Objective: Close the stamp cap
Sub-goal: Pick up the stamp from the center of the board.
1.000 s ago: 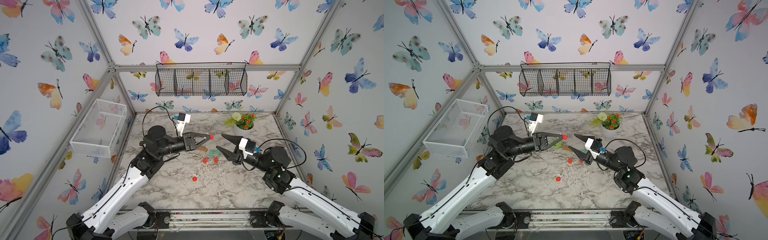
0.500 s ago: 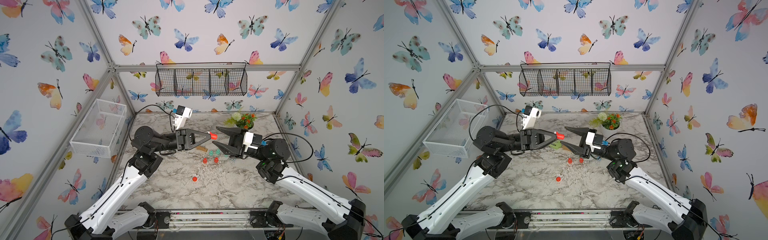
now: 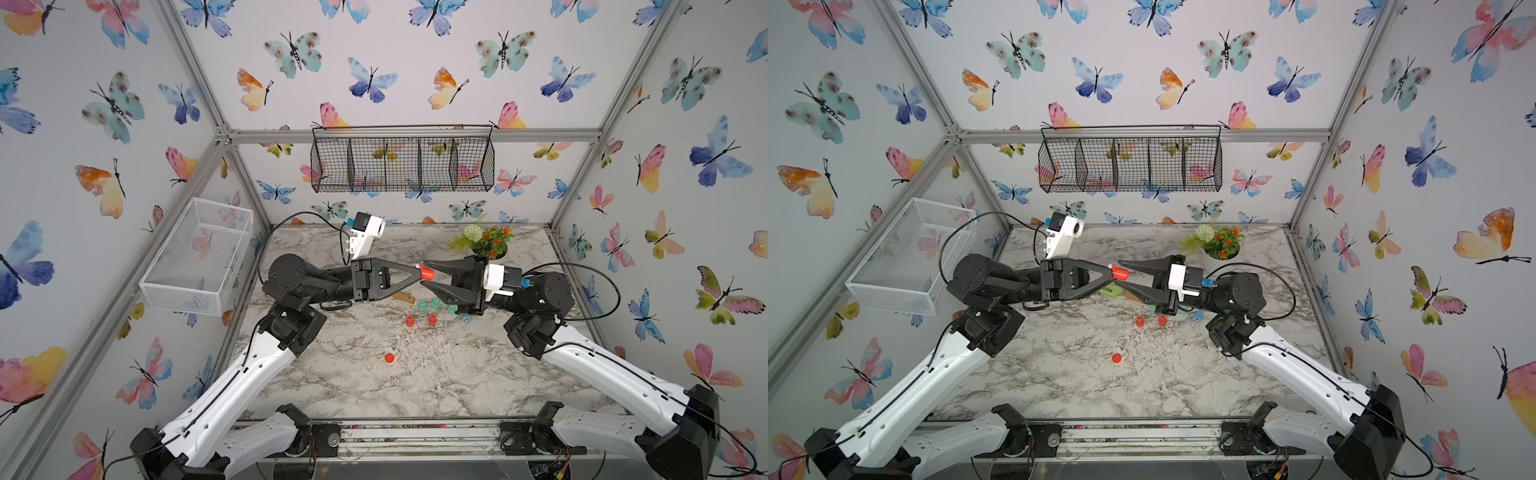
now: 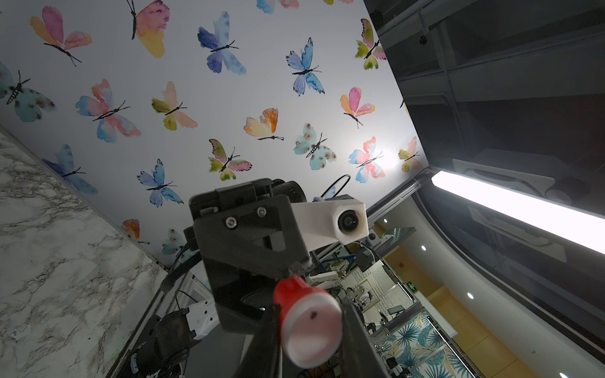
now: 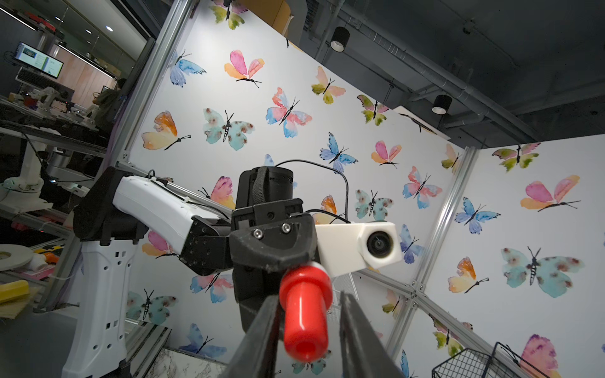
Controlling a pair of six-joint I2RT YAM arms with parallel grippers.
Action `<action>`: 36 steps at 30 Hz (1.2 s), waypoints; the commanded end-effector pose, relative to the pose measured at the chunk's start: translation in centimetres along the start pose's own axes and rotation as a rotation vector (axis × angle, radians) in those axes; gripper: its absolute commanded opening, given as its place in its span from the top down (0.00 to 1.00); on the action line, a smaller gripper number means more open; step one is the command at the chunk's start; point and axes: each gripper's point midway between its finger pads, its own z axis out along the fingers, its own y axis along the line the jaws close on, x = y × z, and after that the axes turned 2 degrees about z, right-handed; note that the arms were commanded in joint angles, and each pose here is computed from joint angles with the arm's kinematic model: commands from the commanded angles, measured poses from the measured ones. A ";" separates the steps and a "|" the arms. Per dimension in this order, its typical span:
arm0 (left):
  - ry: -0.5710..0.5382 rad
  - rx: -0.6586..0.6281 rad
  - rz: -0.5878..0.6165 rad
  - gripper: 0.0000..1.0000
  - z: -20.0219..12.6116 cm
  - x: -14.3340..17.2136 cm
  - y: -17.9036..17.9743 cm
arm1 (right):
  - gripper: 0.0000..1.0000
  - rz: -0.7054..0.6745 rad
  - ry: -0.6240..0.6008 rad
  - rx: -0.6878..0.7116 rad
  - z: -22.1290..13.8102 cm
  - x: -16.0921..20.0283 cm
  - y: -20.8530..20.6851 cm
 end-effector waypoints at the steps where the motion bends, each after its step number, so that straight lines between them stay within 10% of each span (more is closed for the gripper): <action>1: 0.006 0.033 0.040 0.79 -0.2 0.1 -1.3 | 0.70 -0.024 -0.050 -0.016 0.4 -1.8 -0.1; 25: 0.000 0.017 0.024 0.80 -0.1 0.1 -0.3 | 0.87 0.014 -0.046 -0.010 0.7 -1.3 -0.5; 36: -0.073 -0.254 0.125 0.43 -1.6 -1.9 3.0 | 0.97 0.027 0.018 0.090 0.1 -1.0 -1.7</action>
